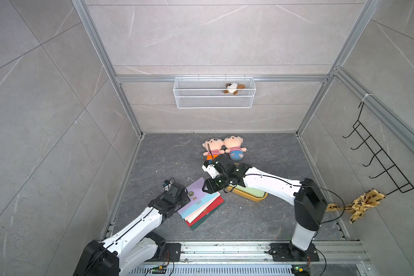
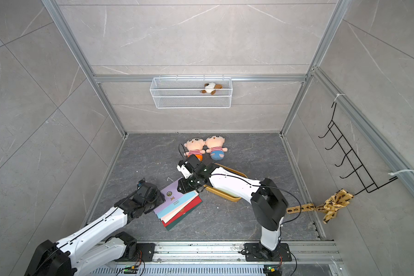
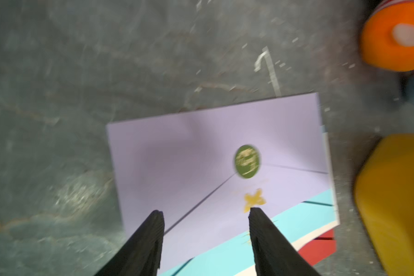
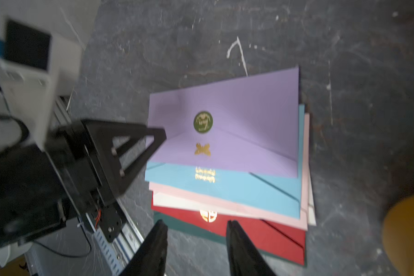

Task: Put the sealed envelopes into the storage box
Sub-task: Move the envelope to the center of the board, then pick up the envelope from the center of the board.

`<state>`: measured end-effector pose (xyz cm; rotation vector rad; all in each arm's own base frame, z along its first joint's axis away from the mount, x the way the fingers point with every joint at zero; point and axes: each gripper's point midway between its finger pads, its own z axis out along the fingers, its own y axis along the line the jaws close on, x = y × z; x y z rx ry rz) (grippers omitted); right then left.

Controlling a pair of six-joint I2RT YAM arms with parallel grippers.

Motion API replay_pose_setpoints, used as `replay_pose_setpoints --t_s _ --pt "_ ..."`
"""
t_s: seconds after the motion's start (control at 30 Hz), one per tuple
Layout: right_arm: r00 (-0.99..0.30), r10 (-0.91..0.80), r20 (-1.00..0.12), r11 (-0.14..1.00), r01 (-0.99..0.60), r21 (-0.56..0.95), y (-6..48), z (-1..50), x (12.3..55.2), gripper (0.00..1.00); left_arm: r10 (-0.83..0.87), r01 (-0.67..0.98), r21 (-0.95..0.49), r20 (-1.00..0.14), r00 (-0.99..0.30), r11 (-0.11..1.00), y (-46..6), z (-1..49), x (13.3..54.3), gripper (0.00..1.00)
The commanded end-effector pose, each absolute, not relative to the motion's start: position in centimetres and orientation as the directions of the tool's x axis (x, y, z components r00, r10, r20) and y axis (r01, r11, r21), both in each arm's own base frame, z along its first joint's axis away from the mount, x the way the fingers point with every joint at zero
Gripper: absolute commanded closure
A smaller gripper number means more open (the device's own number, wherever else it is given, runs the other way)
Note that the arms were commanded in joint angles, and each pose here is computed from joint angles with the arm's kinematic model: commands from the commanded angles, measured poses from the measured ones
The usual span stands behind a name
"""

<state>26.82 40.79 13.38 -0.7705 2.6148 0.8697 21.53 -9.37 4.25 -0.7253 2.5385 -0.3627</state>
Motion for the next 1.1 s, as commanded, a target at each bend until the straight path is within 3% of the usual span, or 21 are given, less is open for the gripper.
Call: replay_pose_setpoints --t_s 0.0,0.2,0.5,0.83,1.07 --pt "-0.835 -0.397 -0.38 0.717 -0.541 0.439 42.3 11.9 29.4 0.56 -0.592 -0.487 -0.356 -0.307 -0.745 0.798 -8.9 2.5 19.9 0.42" --pt "-0.86 -0.394 -0.324 0.749 -0.505 0.429 43.5 8.6 34.4 0.58 -0.593 -0.499 -0.337 -0.3 -0.747 0.798 -8.9 1.1 19.9 0.5" --pt "-0.834 -0.473 -0.283 0.78 -0.546 0.305 42.8 7.4 37.5 0.58 -0.599 -0.502 -0.34 -0.308 -0.74 0.795 -8.5 1.0 19.7 0.52" --pt "-0.828 -0.524 -0.199 0.809 -0.557 0.188 40.4 6.5 38.0 0.54 -0.597 -0.501 -0.338 -0.313 -0.739 0.797 -8.4 1.0 19.6 0.52" --pt "-0.818 -0.549 -0.169 0.786 -0.575 0.229 40.9 5.5 37.4 0.53 -0.588 -0.497 -0.324 -0.322 -0.742 0.805 -8.1 0.9 19.5 0.52"
